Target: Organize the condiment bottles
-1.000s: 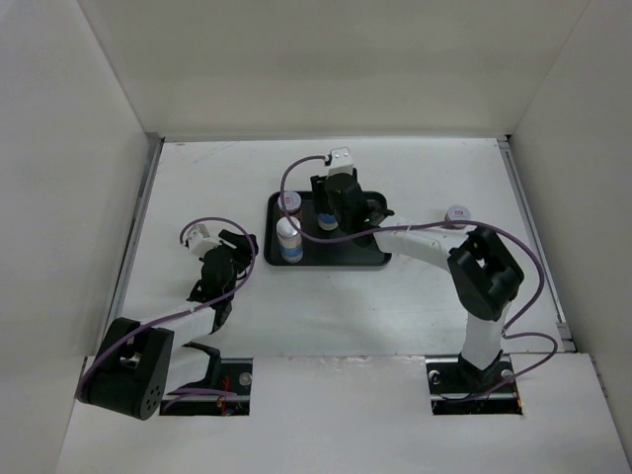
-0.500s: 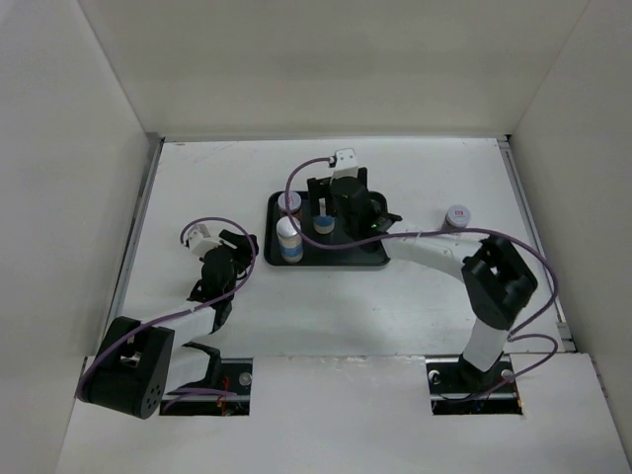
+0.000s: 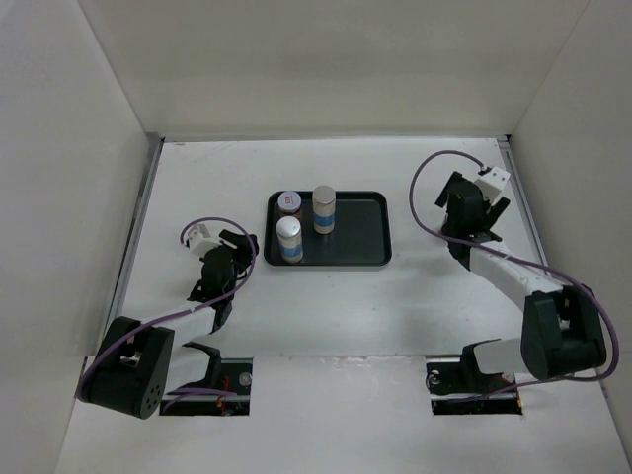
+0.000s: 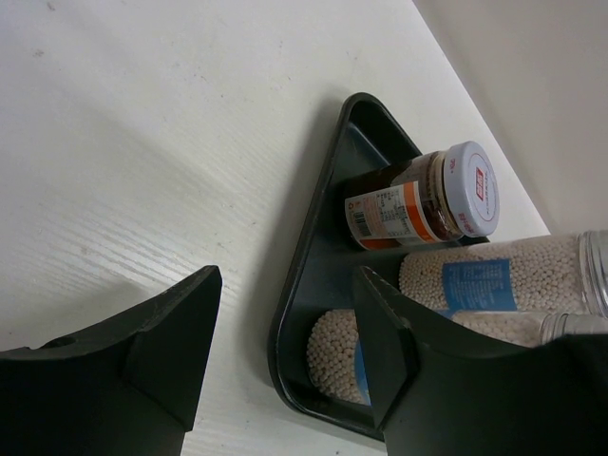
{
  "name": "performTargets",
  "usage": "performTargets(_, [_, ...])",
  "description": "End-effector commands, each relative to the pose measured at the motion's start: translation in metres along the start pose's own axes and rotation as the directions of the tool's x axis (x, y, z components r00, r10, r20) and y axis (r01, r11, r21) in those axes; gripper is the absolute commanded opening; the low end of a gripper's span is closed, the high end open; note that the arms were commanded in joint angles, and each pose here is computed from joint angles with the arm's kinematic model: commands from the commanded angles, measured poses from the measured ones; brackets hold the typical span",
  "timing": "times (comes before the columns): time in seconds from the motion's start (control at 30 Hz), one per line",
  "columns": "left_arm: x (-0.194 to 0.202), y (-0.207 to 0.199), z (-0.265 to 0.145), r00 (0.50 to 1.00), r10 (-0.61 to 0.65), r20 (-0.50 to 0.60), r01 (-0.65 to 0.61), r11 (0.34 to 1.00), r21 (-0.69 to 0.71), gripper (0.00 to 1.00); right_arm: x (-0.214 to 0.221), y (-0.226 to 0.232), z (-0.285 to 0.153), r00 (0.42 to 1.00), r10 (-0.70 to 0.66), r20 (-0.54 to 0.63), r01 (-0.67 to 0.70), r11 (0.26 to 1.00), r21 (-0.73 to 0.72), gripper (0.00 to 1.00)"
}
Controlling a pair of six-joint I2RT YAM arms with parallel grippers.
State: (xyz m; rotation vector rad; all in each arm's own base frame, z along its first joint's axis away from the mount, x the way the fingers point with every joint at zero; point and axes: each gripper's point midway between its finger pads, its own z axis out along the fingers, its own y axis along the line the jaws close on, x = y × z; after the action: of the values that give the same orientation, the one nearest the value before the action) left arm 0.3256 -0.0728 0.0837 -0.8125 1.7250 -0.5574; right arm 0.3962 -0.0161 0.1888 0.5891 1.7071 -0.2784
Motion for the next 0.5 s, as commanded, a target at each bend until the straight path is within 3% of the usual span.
performTargets(0.0, [-0.012,-0.019,0.001,0.998,-0.039,0.040,0.036,0.997,0.066,0.56,0.024,-0.017,0.017,0.997,0.034,-0.064,-0.029,0.997,0.077,1.00])
performTargets(0.37, [-0.012,-0.020,0.000,0.999,-0.033,0.043,0.030,0.997,0.067,0.57,0.082,0.001,0.054,0.970,0.033,-0.240,-0.029,0.999,0.021,1.00])
performTargets(0.47, [-0.012,-0.023,0.000,0.999,-0.030,0.043,0.027,0.997,0.074,0.57,0.083,0.003,0.053,0.973,0.041,-0.229,-0.039,0.999,0.012,0.79])
